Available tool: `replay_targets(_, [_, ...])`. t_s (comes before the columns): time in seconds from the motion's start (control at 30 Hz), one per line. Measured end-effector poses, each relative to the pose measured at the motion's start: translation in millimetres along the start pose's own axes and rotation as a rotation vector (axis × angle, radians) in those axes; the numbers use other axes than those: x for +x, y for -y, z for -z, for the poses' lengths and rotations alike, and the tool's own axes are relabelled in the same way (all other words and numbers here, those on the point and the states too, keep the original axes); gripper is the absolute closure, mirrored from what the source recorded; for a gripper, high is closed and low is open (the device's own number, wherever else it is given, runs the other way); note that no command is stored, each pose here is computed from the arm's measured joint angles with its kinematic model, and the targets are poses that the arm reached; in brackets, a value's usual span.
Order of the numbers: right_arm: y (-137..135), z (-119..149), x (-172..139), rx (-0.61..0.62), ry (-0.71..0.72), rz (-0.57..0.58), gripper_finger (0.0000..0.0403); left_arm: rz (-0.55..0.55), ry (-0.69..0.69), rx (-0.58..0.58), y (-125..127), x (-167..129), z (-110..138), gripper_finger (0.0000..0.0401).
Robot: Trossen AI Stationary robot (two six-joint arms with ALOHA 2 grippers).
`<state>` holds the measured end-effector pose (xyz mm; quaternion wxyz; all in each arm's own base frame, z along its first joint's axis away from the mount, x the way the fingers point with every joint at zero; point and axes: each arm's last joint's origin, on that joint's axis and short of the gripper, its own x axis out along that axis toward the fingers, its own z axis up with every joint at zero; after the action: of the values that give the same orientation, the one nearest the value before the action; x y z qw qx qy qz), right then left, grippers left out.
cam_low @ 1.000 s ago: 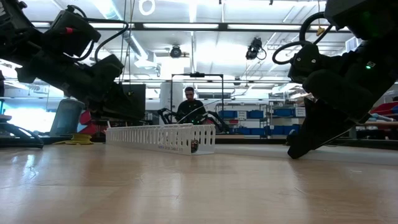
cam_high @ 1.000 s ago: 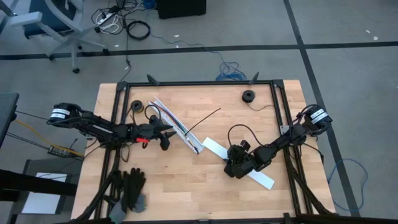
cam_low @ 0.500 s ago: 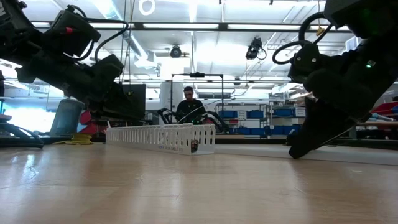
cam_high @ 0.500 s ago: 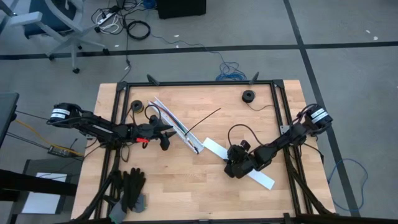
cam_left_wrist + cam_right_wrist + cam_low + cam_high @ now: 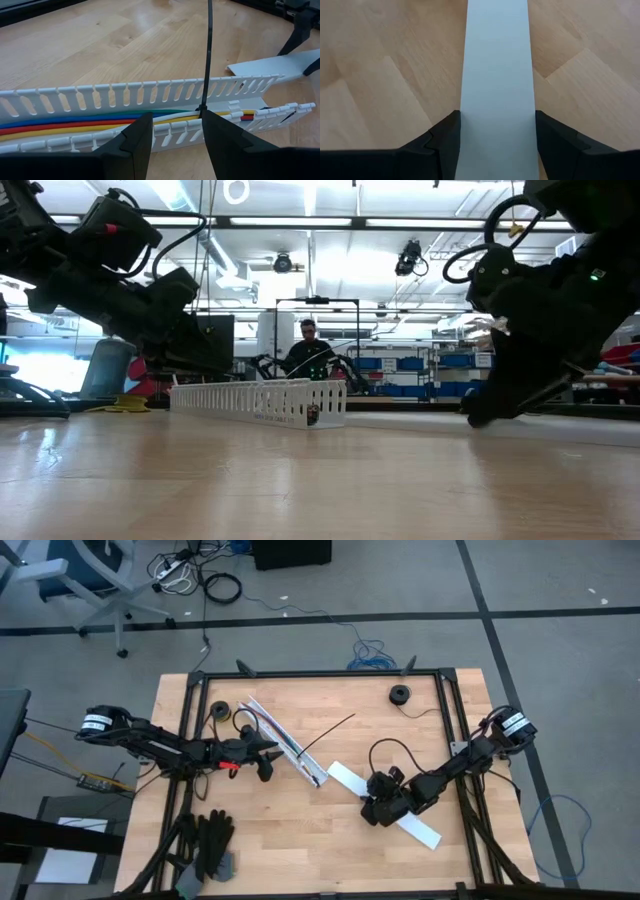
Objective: Ziptie cables
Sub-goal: Close the white cable duct
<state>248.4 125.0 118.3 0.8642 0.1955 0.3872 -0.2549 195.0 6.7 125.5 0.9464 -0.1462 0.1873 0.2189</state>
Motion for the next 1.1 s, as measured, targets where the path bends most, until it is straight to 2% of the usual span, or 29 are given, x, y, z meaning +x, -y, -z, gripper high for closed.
replay_targets(0.13, [-0.6,-0.4,-0.2,0.002,0.001,-0.003,0.0209,0.0,0.0,-0.002,0.0,0.0,-0.1,0.0254])
replay_targets(0.33, [-1.3,-0.5,-0.5,0.001,-0.017,-0.018,0.0253,0.0,0.001,-0.003,0.0,0.0,-0.1,0.0254])
replay_targets(0.5, [-2.4,0.0,-0.9,-0.007,-0.047,-0.04,0.0258,0.0,0.001,-0.003,0.0,0.0,-0.1,0.0254])
replay_targets(0.8, [-1.3,-0.8,-0.2,-0.01,-0.054,-0.034,0.023,0.0,0.001,-0.003,0.0,0.0,-0.1,0.0254])
replay_targets(1.1, [-0.8,-0.6,-0.2,-0.035,-0.058,-0.031,0.0143,0.0,0.0,-0.002,0.0,0.0,0.0,0.0254])
